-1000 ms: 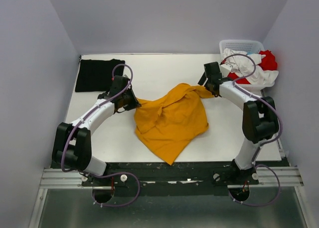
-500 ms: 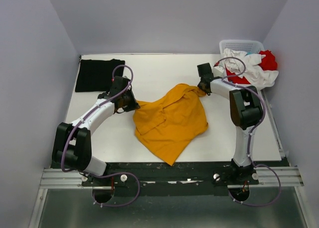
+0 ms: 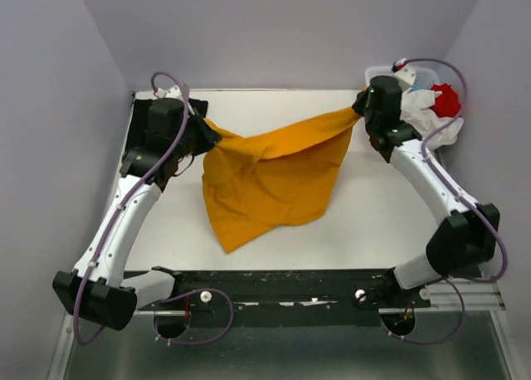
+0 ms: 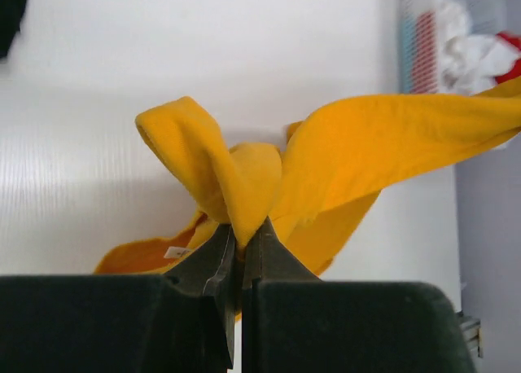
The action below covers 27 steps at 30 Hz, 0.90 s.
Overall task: Fold and stack the t-shirts
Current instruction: Flatten out the tshirt
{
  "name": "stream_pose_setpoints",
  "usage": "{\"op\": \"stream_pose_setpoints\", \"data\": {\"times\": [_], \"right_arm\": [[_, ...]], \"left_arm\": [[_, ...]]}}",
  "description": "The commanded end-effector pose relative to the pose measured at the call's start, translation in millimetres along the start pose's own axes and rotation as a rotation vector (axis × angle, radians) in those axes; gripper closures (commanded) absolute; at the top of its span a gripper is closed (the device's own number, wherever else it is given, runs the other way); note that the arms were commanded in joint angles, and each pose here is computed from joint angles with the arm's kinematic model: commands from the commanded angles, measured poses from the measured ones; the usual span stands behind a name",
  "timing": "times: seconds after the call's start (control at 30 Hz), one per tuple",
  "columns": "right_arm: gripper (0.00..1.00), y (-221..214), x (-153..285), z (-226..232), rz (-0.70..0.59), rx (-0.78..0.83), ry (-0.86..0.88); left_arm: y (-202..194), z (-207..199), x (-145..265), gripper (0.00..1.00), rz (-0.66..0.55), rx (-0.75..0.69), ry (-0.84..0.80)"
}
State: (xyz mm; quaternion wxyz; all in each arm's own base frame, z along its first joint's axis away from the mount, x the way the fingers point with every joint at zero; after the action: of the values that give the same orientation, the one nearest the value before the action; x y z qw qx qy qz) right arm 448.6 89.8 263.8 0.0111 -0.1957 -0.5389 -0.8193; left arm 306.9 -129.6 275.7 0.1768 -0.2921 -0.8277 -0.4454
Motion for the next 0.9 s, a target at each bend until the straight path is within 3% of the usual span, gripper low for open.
{"op": "stream_pose_setpoints", "data": {"times": [0.0,0.27,0.53,0.7,0.87], "right_arm": [[0.99,105,73,23,-0.251,-0.016,0.186],[0.99,186,186,24,-0.445,-0.058,0.389],[0.99,221,229,22,-0.516,-0.074,0.428],[0.99,202,223,14,-0.415,-0.070,0.382],[0.99,147,158,15,-0.234,-0.015,0.275]], "left_arm": [[53,-39,84,1.00,-0.212,-0.096,-0.119],[82,-69,188,1.00,-0.495,-0.148,-0.268],[93,-87,252,1.00,-0.617,-0.203,-0.354],[85,-75,246,1.00,-0.610,-0.191,-0.319],[92,-44,187,0.99,-0.586,-0.119,-0.110]]}}
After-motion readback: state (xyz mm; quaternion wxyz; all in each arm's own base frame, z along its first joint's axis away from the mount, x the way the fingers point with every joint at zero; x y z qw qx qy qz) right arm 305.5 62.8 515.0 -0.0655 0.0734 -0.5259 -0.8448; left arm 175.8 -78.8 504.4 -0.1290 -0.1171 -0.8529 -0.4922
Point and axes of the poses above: each gripper's point midway between its finger pads, its own x axis back along the fingers, its own z axis along the line the jaws close on, y = z × x, the point moved 4 cm from there along x, back along the fingers, and after that the axes turned 1 degree about x, right-handed, at the moved point
